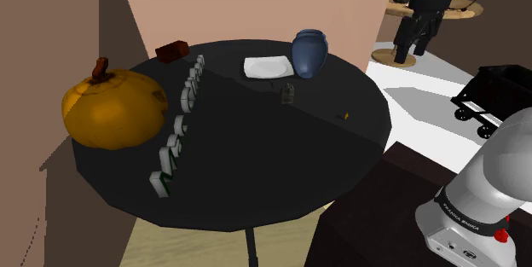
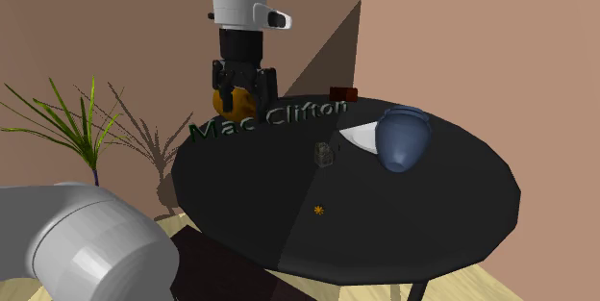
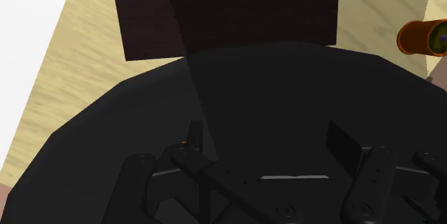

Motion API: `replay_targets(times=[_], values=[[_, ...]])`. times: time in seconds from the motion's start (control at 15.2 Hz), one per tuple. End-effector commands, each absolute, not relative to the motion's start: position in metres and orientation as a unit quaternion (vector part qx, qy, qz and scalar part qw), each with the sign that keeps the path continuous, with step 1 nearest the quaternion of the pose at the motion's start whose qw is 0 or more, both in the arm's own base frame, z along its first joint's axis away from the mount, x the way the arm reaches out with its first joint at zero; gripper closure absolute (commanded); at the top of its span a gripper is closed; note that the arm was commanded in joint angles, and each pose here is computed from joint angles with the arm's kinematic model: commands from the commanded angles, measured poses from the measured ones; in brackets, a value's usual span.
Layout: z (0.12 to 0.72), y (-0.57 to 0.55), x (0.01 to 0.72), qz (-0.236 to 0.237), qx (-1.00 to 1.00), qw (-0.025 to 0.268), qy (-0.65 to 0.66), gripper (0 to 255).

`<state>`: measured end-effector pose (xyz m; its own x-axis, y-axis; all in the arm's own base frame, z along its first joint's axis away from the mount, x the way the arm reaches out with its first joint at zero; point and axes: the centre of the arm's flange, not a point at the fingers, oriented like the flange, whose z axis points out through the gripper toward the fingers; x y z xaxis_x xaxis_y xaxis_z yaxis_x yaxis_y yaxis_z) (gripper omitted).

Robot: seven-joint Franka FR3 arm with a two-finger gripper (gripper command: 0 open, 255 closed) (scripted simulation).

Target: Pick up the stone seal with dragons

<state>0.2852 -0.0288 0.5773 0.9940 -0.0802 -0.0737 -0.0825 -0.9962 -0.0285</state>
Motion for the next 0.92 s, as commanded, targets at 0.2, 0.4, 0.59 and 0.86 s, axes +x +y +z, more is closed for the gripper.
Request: replay_targets(times=[0.2,0.4,0.59,0.86], values=[[0.555,-0.028,0.317,0.032,-0.999,0.014,0.04,0],[0.534,-0.027,0.348,0.027,-0.999,0.012,0.039,0],[0.512,-0.026,0.38,0.022,-0.999,0.01,0.038,0],[0.484,-0.025,0.423,0.016,-0.999,0.008,0.036,0]])
